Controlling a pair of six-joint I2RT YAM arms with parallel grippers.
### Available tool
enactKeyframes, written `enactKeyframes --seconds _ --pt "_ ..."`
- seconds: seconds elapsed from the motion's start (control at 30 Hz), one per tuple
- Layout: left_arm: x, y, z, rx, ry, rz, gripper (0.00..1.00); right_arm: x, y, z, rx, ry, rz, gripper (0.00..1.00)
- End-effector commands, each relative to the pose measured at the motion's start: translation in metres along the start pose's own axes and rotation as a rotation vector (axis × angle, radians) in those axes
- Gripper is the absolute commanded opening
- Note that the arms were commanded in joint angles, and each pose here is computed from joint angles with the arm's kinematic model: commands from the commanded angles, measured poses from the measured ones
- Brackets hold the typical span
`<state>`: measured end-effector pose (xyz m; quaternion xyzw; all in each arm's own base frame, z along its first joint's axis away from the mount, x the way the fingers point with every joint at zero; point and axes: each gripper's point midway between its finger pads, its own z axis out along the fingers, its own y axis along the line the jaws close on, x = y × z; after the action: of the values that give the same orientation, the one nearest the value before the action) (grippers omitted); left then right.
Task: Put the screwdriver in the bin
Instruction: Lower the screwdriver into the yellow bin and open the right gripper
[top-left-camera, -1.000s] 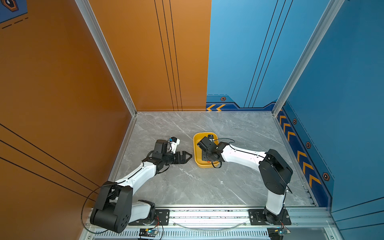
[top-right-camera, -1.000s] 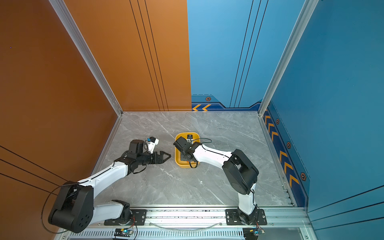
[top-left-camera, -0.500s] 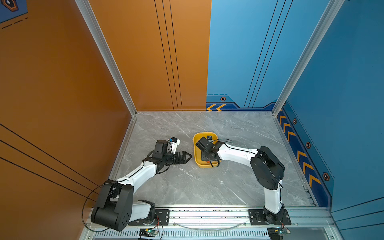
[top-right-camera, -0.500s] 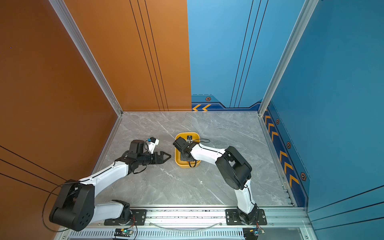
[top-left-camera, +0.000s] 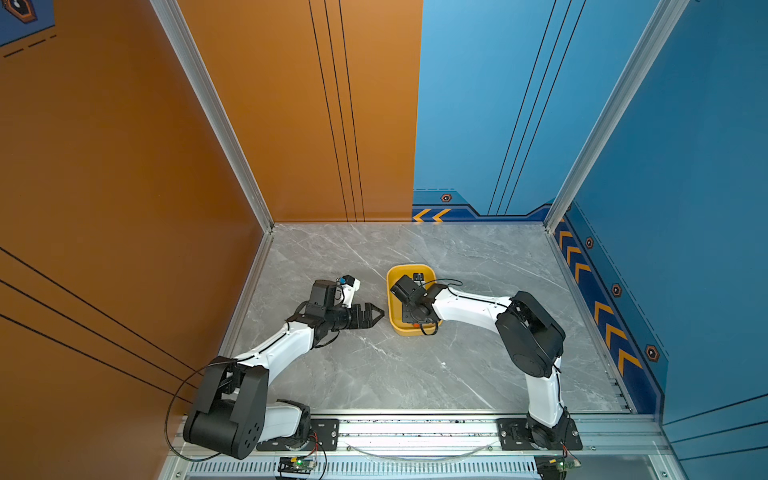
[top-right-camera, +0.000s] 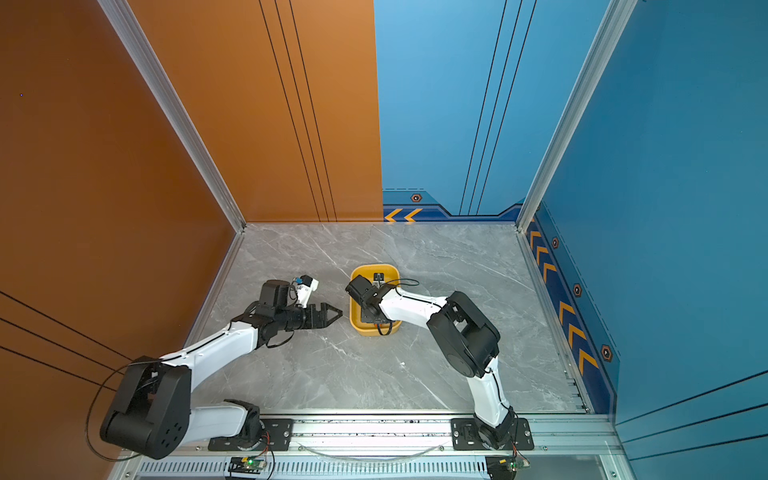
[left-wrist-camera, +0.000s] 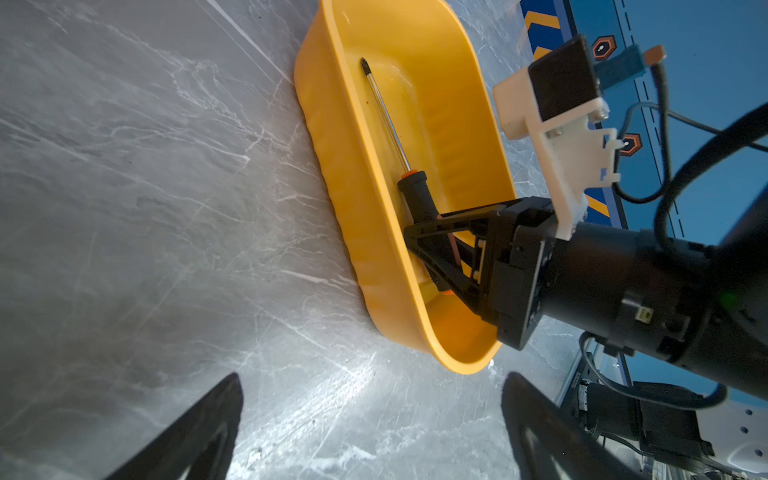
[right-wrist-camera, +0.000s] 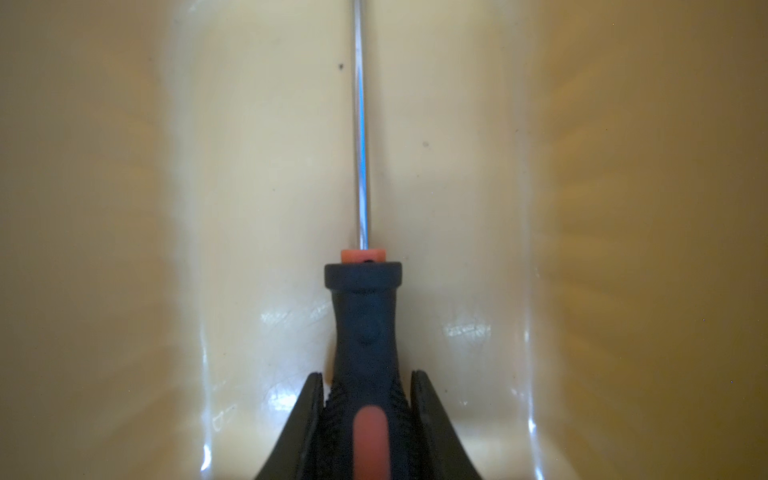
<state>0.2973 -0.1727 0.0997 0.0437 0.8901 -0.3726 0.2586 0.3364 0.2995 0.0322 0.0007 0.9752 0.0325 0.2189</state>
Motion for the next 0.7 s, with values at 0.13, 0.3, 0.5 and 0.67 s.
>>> enactKeyframes --seconds 0.13,0.3,0.5,0.67 --pt "-0.009 -0.006 -0.002 0.024 -0.014 0.002 0.98 -0.004 -0.001 0.000 0.009 0.006 -0.002 0.42" --pt "-0.009 -0.006 -0.001 0.025 -0.013 0.002 0.98 -0.006 -0.001 -0.005 0.007 0.009 -0.014 0.49" --pt "-0.009 -0.003 -0.002 0.011 -0.013 0.004 0.98 -0.018 -0.005 -0.030 0.036 -0.030 -0.067 0.56" --pt "-0.010 0.000 -0.004 -0.016 -0.017 0.013 0.98 -0.031 -0.014 -0.062 0.055 -0.066 -0.148 0.60"
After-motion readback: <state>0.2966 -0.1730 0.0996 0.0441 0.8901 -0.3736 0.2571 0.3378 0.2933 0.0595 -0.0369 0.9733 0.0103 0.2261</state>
